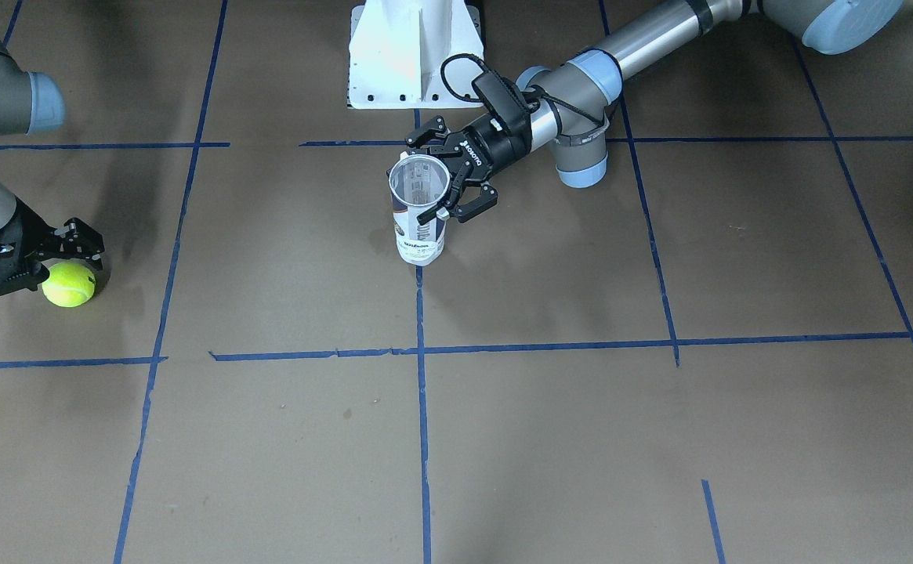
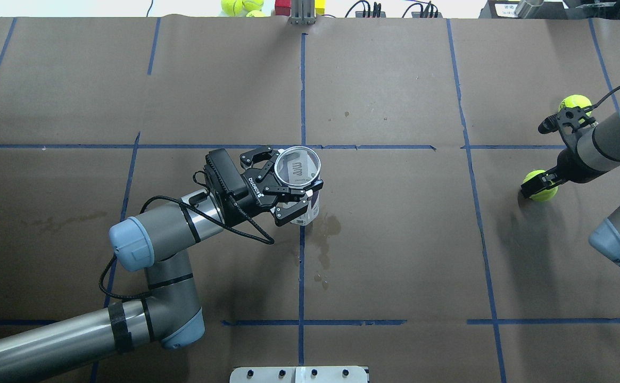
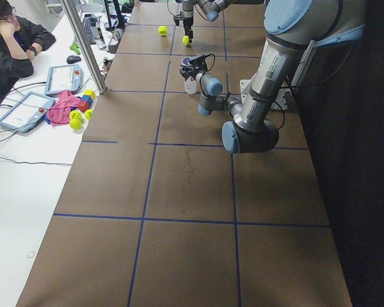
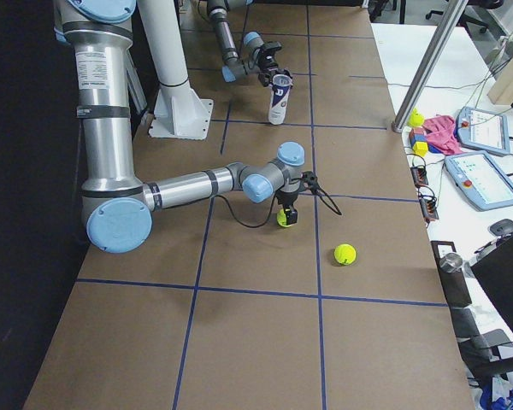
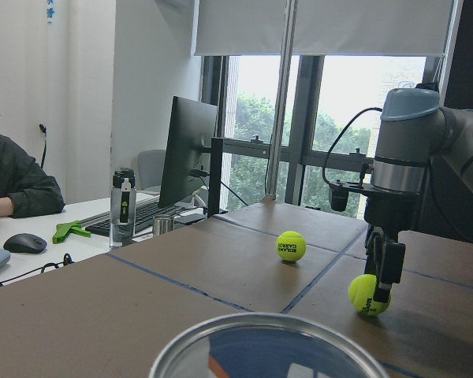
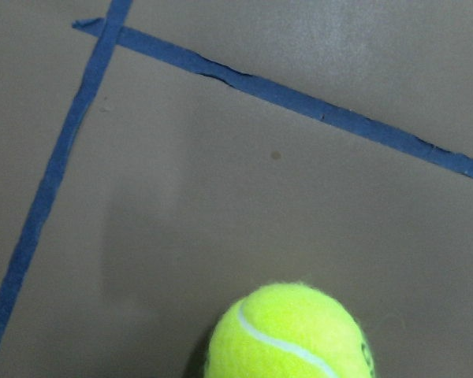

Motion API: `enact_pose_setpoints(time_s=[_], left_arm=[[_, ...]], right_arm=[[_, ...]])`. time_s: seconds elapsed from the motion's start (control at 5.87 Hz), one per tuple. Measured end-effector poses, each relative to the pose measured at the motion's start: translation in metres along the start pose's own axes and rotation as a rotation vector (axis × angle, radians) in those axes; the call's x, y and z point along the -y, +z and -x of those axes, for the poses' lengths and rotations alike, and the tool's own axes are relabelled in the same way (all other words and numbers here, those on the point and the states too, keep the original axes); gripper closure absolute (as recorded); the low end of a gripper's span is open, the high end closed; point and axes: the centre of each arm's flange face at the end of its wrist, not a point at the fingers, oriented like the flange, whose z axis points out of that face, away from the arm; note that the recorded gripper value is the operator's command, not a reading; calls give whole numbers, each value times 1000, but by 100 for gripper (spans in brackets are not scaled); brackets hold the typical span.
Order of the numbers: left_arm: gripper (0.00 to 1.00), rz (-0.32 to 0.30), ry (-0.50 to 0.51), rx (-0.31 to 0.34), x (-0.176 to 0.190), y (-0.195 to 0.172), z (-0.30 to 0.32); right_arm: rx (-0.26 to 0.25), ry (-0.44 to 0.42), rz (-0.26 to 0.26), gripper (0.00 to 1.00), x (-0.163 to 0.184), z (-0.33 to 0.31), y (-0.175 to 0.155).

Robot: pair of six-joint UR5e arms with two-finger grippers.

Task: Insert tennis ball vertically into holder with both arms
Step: 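Reach the right gripper to the nearer tennis ball and grasp it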

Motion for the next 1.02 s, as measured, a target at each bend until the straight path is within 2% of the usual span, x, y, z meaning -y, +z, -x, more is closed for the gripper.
enact_pose_setpoints(time_s=[0.17,0.34,0.51,0.68,0.85,1.02], left_arm=[[21,2,0,1,-1,-1,0],[21,3,1,1,-2,-1,1],[20,3,0,1,-2,-2,1],[20,3,0,0,-2,-2,0],[20,3,0,0,-2,-2,0],[20,2,-1,-1,-2,-2,0]], right_arm=[[-5,-3,13,6,0,0,9],[-22,-3,13,47,2,-2,13],[-40,-6,7,80,3,-4,15],[-44,-12,0,85,4,-3,13],[-35,-25,-27,84,7,6,-1],[-12,-49,-79,85,11,27,-29]])
